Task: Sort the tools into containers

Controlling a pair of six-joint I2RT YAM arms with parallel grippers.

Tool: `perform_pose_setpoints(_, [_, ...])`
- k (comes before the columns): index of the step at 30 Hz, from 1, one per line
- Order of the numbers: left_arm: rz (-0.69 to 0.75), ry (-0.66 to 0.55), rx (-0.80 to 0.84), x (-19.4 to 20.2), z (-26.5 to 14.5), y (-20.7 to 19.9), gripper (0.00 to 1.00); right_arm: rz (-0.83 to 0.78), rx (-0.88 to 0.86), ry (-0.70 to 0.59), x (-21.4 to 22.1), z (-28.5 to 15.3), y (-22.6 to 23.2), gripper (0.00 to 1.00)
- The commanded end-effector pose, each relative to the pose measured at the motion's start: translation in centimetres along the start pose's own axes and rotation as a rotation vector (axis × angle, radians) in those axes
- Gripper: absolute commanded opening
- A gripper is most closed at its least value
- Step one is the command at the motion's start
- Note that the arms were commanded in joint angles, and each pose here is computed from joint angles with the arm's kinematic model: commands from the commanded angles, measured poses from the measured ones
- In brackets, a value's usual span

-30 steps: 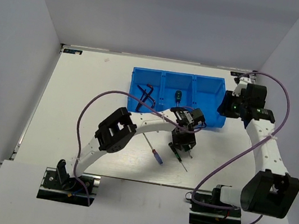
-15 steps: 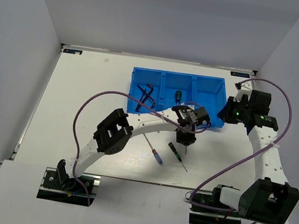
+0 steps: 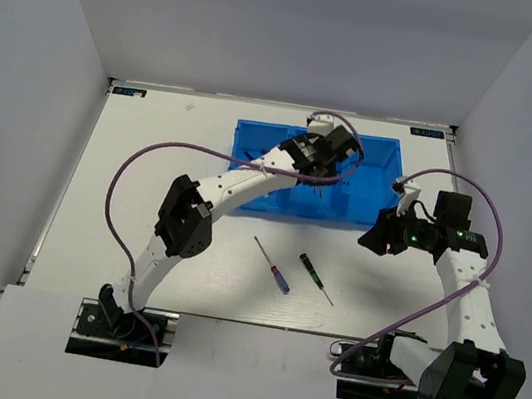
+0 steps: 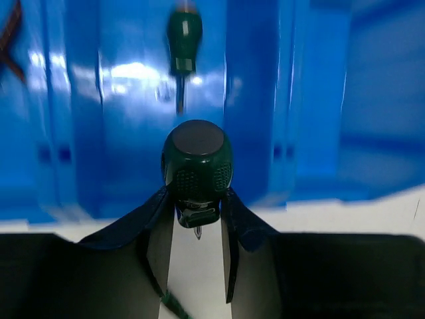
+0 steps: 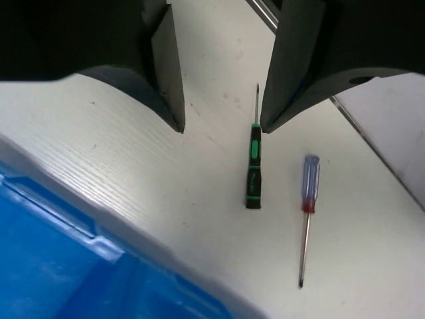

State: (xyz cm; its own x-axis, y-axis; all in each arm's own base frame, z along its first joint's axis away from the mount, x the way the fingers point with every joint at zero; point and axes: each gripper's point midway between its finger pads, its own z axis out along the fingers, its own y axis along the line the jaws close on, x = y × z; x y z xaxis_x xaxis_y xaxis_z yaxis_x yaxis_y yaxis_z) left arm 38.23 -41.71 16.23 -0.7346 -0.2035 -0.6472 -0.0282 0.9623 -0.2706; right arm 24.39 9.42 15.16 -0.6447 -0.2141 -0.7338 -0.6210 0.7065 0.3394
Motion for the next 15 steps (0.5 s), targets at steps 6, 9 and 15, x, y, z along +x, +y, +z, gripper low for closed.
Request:
perform_pose_setpoints(6, [0.053,-0.076,0.042,-5.0,3.6,0.5,0.66,-0.139,-0.198,0.035,5.0,1.4,4.5,0.66])
perform_pose_setpoints(9, [0.057,-0.085,0.05,-5.4,3.1,0.4,0.69,-0.209,-0.174,0.088,6.6,2.6,4.5,0.64])
perform_pose_setpoints(15, [0.137,-0.105,0.081,-5.9,-1.1,0.9,0.69,-0.298,-0.151,0.208,8.1,6.5,5.5,0.64])
